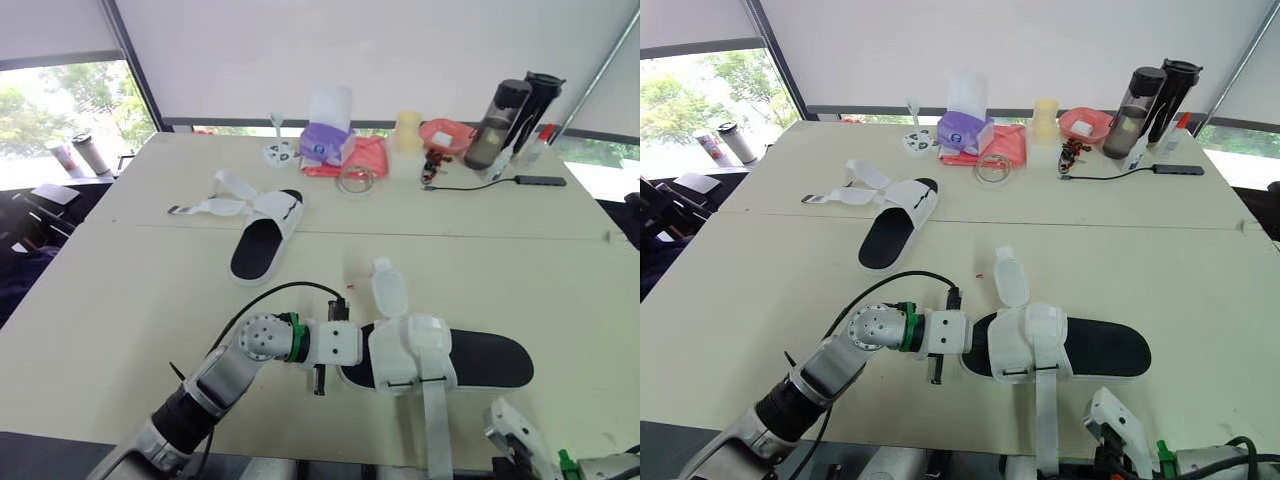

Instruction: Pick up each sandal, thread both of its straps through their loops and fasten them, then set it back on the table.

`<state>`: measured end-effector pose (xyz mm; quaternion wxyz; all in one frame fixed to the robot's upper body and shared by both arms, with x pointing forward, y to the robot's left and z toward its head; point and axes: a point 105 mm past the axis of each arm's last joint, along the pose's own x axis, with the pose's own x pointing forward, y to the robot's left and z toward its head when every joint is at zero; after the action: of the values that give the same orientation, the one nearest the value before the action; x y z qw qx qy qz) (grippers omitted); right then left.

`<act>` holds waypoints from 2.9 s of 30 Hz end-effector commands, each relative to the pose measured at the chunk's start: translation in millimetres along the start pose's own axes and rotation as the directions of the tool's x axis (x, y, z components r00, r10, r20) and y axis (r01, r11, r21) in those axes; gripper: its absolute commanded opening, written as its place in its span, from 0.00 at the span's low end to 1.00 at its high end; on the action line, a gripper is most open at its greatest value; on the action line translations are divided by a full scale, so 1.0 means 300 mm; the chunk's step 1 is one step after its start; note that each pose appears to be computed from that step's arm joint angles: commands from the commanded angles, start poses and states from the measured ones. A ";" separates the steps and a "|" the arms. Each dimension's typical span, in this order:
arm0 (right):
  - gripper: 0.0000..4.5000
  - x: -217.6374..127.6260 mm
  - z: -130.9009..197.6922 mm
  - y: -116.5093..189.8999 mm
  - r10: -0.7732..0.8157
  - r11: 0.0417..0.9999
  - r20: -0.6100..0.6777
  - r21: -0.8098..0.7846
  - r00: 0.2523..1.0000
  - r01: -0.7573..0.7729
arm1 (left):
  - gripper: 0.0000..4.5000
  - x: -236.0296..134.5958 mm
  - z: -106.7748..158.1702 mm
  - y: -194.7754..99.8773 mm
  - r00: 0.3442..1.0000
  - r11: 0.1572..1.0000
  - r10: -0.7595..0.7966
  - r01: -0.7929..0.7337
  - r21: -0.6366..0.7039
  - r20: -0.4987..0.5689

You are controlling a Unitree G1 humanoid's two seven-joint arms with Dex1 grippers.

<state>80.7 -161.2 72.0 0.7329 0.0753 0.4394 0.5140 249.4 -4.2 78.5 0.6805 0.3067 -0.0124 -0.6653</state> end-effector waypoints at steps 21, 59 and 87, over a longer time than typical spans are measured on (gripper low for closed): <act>0.28 -0.060 0.150 -0.052 -0.108 0.988 0.218 -0.088 0.970 0.129 | 0.00 0.021 -0.050 -0.034 0.998 0.999 -0.045 0.044 -0.026 -0.048; 0.95 -0.090 0.122 -0.099 -0.100 0.992 0.200 0.100 0.975 0.081 | 0.00 0.031 0.028 -0.163 0.998 0.990 -0.052 0.049 -0.132 -0.022; 0.02 -0.052 0.163 -0.038 -0.004 0.995 0.236 0.100 0.972 -0.020 | 0.00 0.034 0.010 -0.155 0.999 0.991 -0.038 0.033 -0.133 -0.038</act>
<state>125.2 -169.3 91.2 0.7813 0.1754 0.3894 0.4552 214.4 -10.6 75.0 0.7034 0.2745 0.0182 -0.6554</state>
